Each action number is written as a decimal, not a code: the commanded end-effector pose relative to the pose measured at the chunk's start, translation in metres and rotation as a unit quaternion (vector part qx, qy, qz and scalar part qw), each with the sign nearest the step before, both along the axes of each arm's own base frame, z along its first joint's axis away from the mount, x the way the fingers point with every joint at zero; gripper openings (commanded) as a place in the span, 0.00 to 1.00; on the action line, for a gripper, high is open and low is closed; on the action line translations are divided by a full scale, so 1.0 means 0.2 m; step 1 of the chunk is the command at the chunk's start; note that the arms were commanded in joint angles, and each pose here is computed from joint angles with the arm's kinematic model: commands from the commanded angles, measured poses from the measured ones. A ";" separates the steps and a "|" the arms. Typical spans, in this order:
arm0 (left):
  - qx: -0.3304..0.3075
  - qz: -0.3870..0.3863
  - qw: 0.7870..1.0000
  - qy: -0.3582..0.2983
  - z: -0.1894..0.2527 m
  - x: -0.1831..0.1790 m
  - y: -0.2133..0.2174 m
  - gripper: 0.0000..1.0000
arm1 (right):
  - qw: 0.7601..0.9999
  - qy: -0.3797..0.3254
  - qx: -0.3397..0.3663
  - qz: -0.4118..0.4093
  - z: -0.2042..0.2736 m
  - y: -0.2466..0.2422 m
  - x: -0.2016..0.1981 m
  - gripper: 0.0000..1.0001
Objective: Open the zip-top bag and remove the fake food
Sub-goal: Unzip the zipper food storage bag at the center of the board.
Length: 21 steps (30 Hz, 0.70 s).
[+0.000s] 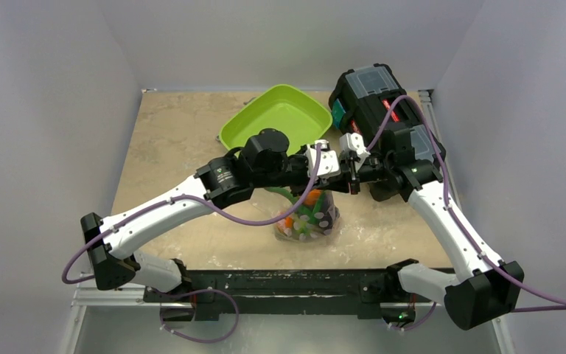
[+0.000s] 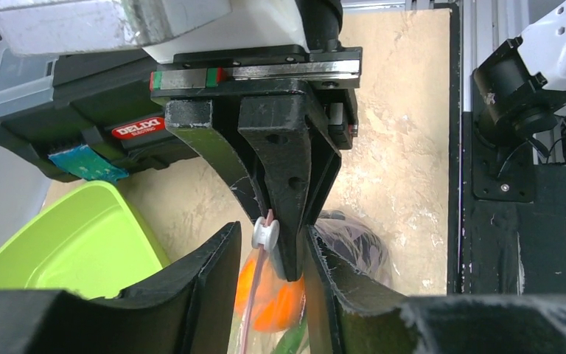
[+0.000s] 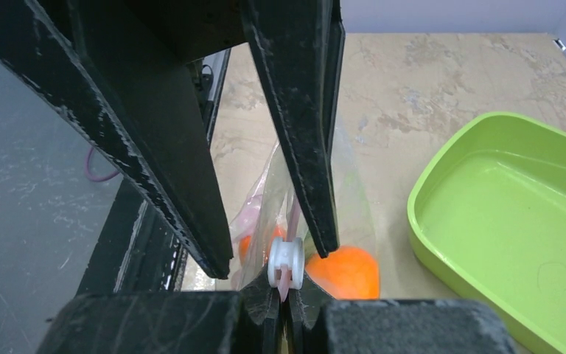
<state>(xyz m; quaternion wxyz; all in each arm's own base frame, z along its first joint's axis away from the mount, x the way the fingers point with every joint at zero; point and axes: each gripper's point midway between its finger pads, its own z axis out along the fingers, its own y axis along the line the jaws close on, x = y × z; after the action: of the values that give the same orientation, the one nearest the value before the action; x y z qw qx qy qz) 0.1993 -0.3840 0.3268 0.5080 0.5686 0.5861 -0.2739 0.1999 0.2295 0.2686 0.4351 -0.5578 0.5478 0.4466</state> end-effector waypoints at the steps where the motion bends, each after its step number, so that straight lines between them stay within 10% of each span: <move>1: -0.023 0.000 1.000 -0.018 0.11 0.05 -0.01 0.36 | 1.000 -0.008 0.011 0.014 0.03 0.01 -0.05 0.00; 17: -0.024 -0.030 0.999 0.017 0.07 0.02 -0.03 0.21 | 1.000 -0.008 0.011 0.016 0.03 0.01 -0.05 0.00; 21: -0.022 -0.030 0.999 0.019 0.06 0.02 -0.02 0.00 | 1.000 -0.008 0.010 0.016 0.03 0.01 -0.05 0.00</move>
<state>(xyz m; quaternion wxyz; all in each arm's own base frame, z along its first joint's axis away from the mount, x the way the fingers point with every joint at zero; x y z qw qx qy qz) 0.2037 -0.3836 0.3136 0.4805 0.5750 0.5933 -0.2939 0.1997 0.2293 0.2681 0.4344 -0.5576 0.5485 0.4467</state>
